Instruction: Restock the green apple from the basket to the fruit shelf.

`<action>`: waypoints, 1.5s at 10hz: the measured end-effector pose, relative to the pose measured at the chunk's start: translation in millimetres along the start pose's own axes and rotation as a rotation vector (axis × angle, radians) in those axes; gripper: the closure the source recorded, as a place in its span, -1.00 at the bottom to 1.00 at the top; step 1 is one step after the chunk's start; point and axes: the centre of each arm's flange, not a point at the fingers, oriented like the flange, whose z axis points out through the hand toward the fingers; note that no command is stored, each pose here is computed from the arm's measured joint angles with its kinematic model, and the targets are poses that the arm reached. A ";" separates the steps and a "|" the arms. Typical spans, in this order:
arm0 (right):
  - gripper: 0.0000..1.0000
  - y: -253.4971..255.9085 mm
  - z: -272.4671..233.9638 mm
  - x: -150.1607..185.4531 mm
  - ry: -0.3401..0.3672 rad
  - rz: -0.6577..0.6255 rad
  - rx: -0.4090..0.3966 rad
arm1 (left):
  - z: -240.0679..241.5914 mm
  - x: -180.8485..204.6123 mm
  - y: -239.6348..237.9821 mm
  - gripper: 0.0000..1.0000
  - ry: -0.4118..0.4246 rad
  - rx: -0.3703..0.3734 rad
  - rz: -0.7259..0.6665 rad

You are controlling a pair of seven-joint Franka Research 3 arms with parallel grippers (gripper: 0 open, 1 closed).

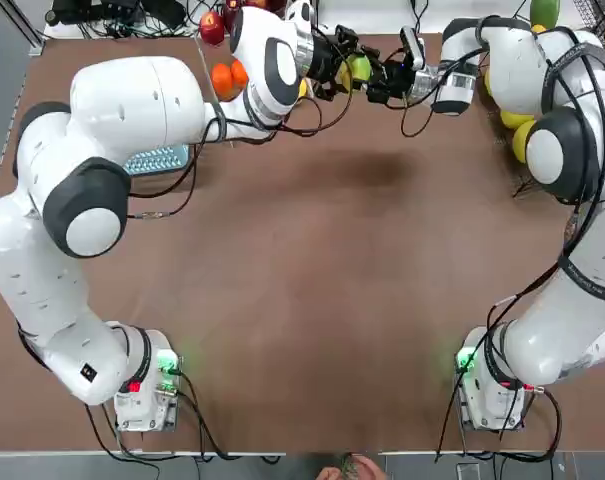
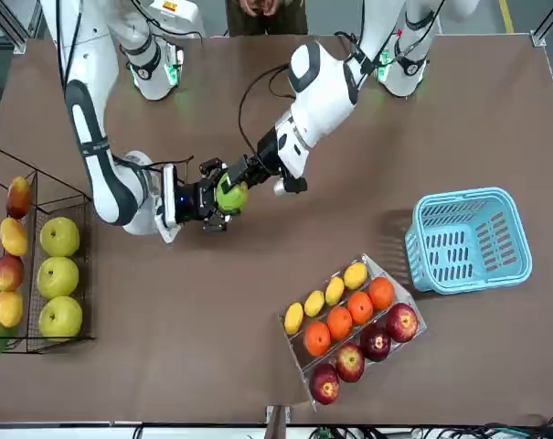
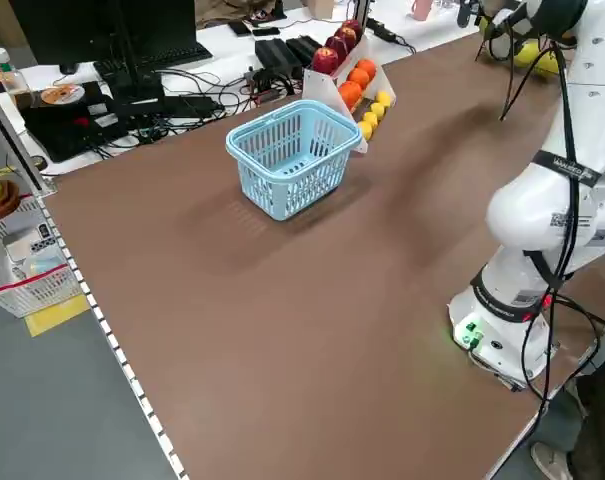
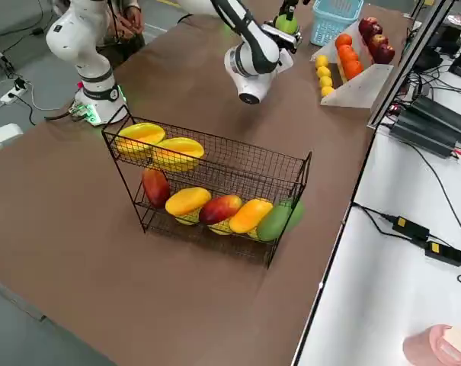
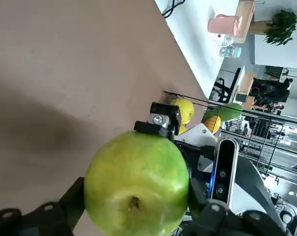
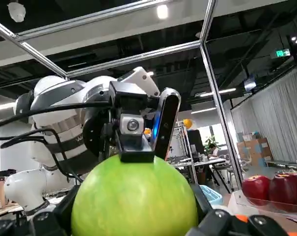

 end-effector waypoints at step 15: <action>-0.82 60.7 -197.8 230.6 -0.889 0.173 -0.323 | -346.6 230.5 -14.7 -0.99 0.102 0.680 0.271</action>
